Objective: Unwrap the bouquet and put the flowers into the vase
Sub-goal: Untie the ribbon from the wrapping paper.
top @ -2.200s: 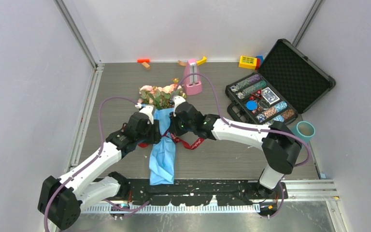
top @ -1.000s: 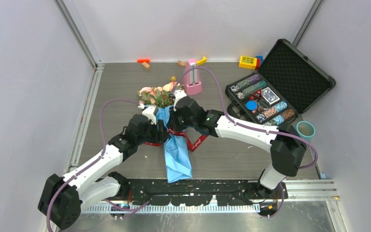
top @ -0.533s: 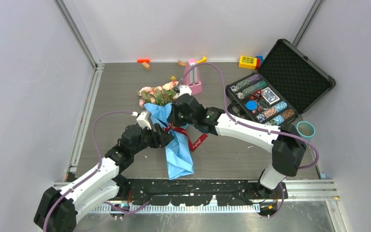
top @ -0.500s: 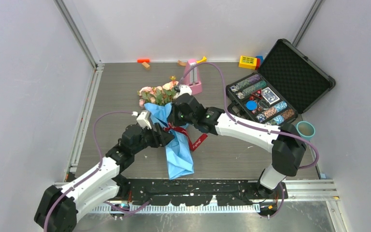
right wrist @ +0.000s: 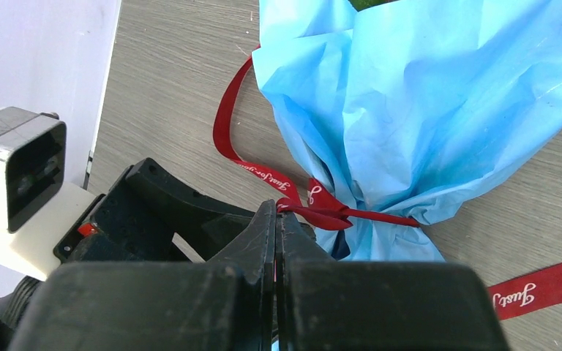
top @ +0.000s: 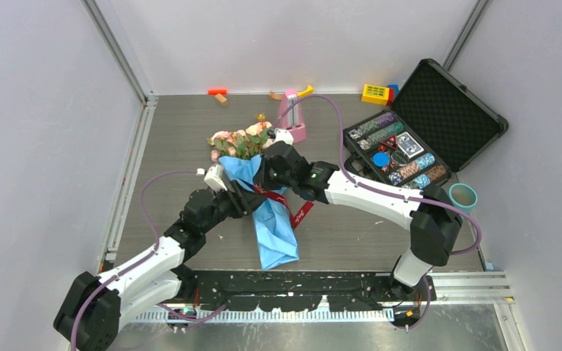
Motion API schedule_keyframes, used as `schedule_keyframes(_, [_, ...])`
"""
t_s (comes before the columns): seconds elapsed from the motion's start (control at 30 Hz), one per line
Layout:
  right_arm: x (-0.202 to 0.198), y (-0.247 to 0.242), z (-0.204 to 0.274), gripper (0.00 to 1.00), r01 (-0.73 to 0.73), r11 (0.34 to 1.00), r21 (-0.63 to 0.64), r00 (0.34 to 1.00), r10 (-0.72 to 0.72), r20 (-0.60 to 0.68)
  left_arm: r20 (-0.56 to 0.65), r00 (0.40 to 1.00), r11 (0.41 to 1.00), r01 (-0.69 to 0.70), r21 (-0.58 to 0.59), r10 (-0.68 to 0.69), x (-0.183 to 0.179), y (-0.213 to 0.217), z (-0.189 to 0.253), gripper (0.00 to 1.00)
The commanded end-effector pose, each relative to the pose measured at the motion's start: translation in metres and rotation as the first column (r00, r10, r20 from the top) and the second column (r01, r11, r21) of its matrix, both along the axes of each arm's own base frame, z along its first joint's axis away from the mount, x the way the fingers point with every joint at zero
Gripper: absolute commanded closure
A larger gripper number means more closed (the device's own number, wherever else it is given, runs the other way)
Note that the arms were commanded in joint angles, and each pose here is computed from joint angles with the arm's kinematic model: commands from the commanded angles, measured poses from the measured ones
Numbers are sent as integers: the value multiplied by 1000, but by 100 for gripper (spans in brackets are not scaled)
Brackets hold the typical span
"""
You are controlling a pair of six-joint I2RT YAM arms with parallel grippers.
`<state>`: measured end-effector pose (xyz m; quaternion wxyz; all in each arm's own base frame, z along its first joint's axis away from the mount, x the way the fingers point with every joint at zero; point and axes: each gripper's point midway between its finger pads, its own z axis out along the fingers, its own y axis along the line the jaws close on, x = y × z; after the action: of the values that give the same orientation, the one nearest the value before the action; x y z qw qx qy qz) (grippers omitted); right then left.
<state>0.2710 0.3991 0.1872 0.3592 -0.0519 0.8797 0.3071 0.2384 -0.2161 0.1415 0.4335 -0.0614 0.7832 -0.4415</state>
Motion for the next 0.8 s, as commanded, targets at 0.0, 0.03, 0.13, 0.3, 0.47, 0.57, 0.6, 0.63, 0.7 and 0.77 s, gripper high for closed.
schedule_keyframes(0.0, [13,10,27,100,51,995,87,998,-54,35,50,998,997,-33,-63,36,8,-1,17,46])
schedule_keyframes(0.03, [13,11,27,100,52,994,93,998,-55,31,50,998,997,-29,-69,32,8,-2,17,46])
schedule_keyframes(0.13, [13,12,25,100,57,993,98,998,-60,21,54,998,995,-8,-99,13,9,-8,22,46])
schedule_keyframes(0.3, [15,12,21,100,74,992,100,997,-76,15,70,997,989,28,-145,-18,12,-18,32,45])
schedule_keyframes(0.47, [16,10,20,100,88,991,102,996,-91,16,24,1000,992,11,-128,-8,17,-20,17,44])
schedule_keyframes(0.57, [16,9,21,100,93,990,106,995,-95,18,18,1000,990,14,-139,-11,20,-23,15,54])
schedule_keyframes(0.6, [16,8,21,100,95,990,106,995,-97,19,20,1000,989,14,-146,-11,21,-24,16,60])
schedule_keyframes(0.63, [16,7,21,100,95,990,105,995,-98,22,22,1000,989,13,-149,-10,22,-24,17,69])
schedule_keyframes(0.7, [17,6,22,100,95,990,101,995,-98,30,32,999,989,10,-149,-5,23,-24,20,92])
schedule_keyframes(0.77, [17,3,20,100,94,992,84,994,-98,40,31,1000,991,3,-134,1,25,-23,22,100])
